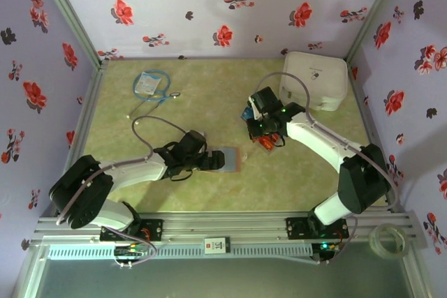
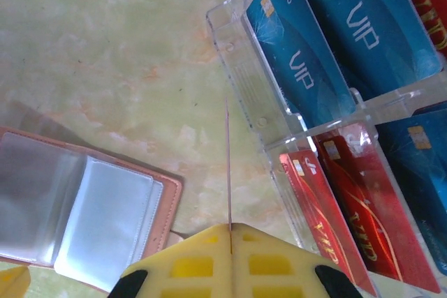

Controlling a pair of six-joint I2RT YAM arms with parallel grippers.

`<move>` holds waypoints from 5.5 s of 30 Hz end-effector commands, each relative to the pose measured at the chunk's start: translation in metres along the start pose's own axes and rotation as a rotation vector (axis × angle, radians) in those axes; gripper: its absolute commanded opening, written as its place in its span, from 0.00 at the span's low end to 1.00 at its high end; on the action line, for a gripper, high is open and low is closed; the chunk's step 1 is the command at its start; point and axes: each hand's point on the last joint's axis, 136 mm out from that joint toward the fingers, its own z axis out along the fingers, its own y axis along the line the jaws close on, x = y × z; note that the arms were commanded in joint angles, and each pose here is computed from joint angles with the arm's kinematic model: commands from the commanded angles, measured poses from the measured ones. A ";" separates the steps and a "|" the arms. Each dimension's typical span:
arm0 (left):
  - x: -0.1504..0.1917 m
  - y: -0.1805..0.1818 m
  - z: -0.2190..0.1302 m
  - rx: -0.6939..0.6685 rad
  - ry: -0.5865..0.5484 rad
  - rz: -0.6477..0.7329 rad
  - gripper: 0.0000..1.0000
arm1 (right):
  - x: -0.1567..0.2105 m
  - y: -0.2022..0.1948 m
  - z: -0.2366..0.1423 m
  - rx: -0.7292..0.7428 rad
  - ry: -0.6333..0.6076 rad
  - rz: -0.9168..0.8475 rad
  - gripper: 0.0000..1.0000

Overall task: Put the credit cards into the card holder
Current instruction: Move the card holder to the center of the table, then insert the credit card into the card slot.

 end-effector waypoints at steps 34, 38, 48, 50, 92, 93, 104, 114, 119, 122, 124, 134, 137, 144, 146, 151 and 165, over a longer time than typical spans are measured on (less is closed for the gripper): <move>-0.015 0.071 -0.016 -0.259 0.030 0.127 1.00 | 0.041 0.083 0.038 -0.594 -0.216 0.438 0.00; -0.008 0.076 -0.013 -0.267 0.045 0.120 1.00 | 0.044 0.081 0.042 -0.592 -0.215 0.445 0.00; 0.004 0.088 -0.008 -0.297 0.075 0.113 1.00 | 0.047 0.079 0.046 -0.598 -0.222 0.457 0.00; 0.006 0.091 -0.007 -0.312 0.080 0.110 1.00 | 0.048 0.080 0.047 -0.604 -0.219 0.458 0.00; 0.028 0.117 -0.002 -0.474 0.151 0.108 1.00 | 0.055 0.091 0.073 -0.679 -0.201 0.473 0.00; 0.029 0.117 -0.002 -0.475 0.153 0.110 1.00 | 0.056 0.091 0.073 -0.679 -0.200 0.476 0.00; 0.029 0.116 -0.001 -0.472 0.151 0.111 1.00 | 0.059 0.095 0.077 -0.710 -0.187 0.486 0.00; 0.031 0.117 -0.001 -0.473 0.155 0.111 1.00 | 0.067 0.098 0.078 -0.715 -0.167 0.484 0.00; 0.032 0.116 0.000 -0.473 0.156 0.113 1.00 | 0.074 0.098 0.081 -0.709 -0.152 0.488 0.00; 0.031 0.117 0.000 -0.474 0.154 0.111 1.00 | 0.078 0.098 0.083 -0.706 -0.145 0.491 0.00; 0.031 0.117 0.000 -0.473 0.153 0.111 1.00 | 0.080 0.097 0.083 -0.705 -0.142 0.496 0.00; 0.031 0.115 0.000 -0.471 0.152 0.111 1.00 | 0.089 0.097 0.084 -0.703 -0.121 0.501 0.00; 0.030 0.115 0.000 -0.471 0.152 0.112 1.00 | 0.091 0.098 0.085 -0.708 -0.110 0.499 0.00; 0.031 0.114 0.001 -0.468 0.151 0.112 1.00 | 0.095 0.102 0.085 -0.724 -0.095 0.494 0.00; 0.030 0.114 0.001 -0.468 0.151 0.113 1.00 | 0.095 0.102 0.085 -0.724 -0.092 0.496 0.00; 0.032 0.113 0.001 -0.468 0.152 0.113 1.00 | 0.097 0.103 0.087 -0.729 -0.087 0.504 0.00; 0.033 0.114 0.002 -0.468 0.152 0.112 1.00 | 0.106 0.099 0.089 -0.721 -0.072 0.518 0.00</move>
